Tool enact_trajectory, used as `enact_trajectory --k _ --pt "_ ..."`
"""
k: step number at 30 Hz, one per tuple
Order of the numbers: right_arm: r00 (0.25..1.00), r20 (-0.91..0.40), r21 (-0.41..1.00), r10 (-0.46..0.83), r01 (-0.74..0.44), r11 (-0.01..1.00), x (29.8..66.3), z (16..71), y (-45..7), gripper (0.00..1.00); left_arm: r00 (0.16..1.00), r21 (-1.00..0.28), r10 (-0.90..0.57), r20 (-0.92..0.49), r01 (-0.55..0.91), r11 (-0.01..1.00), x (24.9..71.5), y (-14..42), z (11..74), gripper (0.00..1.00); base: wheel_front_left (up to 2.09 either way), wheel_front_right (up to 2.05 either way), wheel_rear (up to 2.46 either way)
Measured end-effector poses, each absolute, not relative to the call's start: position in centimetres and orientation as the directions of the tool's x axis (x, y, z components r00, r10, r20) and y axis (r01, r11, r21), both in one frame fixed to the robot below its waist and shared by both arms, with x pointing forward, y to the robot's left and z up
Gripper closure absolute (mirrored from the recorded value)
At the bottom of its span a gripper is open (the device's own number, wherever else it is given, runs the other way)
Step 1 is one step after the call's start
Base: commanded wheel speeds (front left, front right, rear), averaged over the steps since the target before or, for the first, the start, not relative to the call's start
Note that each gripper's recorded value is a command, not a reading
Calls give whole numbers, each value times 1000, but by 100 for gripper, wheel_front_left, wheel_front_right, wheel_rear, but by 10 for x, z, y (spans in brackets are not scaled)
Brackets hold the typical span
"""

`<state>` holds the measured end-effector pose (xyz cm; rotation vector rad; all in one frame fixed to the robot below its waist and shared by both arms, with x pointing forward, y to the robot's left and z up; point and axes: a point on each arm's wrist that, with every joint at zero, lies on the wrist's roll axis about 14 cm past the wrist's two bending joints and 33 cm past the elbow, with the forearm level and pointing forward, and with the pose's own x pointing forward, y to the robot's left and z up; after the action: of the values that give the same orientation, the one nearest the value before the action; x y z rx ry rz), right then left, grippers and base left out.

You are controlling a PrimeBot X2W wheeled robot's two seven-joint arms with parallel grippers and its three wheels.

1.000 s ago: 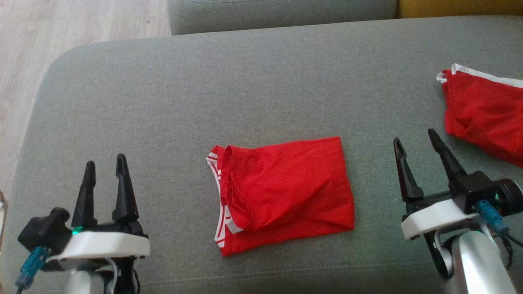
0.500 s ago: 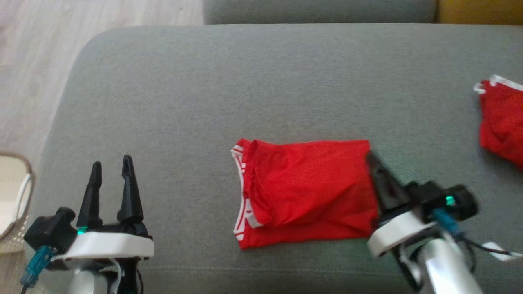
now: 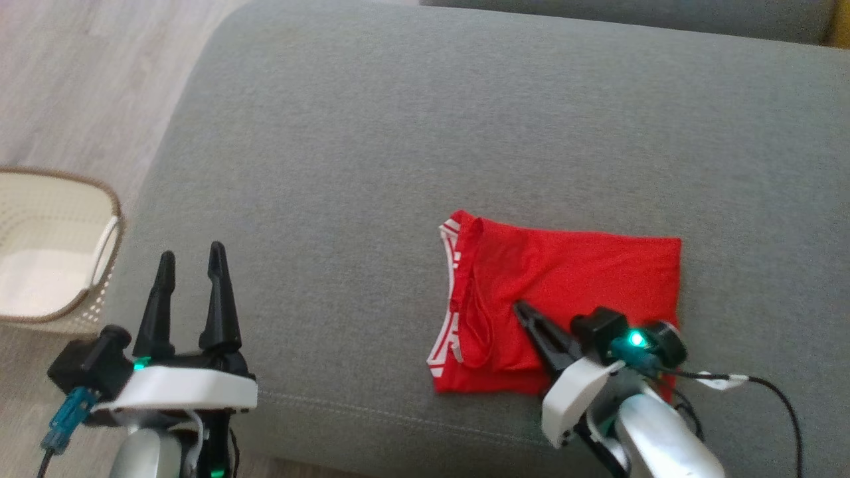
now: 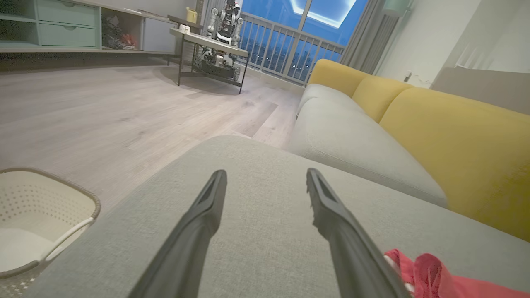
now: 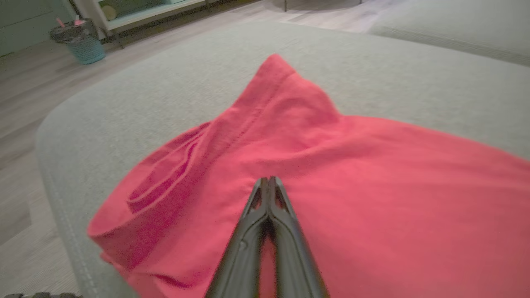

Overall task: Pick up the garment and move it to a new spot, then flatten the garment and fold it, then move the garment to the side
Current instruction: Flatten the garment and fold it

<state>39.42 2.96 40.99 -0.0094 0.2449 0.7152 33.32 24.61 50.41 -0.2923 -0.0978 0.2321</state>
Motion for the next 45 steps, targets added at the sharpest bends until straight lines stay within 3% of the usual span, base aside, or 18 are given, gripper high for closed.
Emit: enact_trajectory --k 8,14,26,35,40,45 --pt "600 -277 150 750 -744 651 361 393 69 100 951 -289 300 71 -268 919 320 264 508 0 0 0 0" --pt "551 -289 178 783 -772 610 343 391 81 100 948 -293 307 86 -270 917 315 267 513 0 0 0 0" --pt "730 -152 145 666 -650 746 413 438 49 100 948 -299 304 96 -264 917 314 266 515 0 0 0 0" --pt "724 -207 151 658 -641 752 439 422 54 100 960 -300 273 62 -243 923 322 254 506 0 0 0 0" --pt "672 -268 185 690 -667 722 425 407 68 100 955 -299 289 70 -257 919 318 259 508 0 0 0 0" --pt "713 -210 179 669 -644 744 431 430 60 100 953 -306 293 83 -255 917 312 260 511 0 0 0 0"
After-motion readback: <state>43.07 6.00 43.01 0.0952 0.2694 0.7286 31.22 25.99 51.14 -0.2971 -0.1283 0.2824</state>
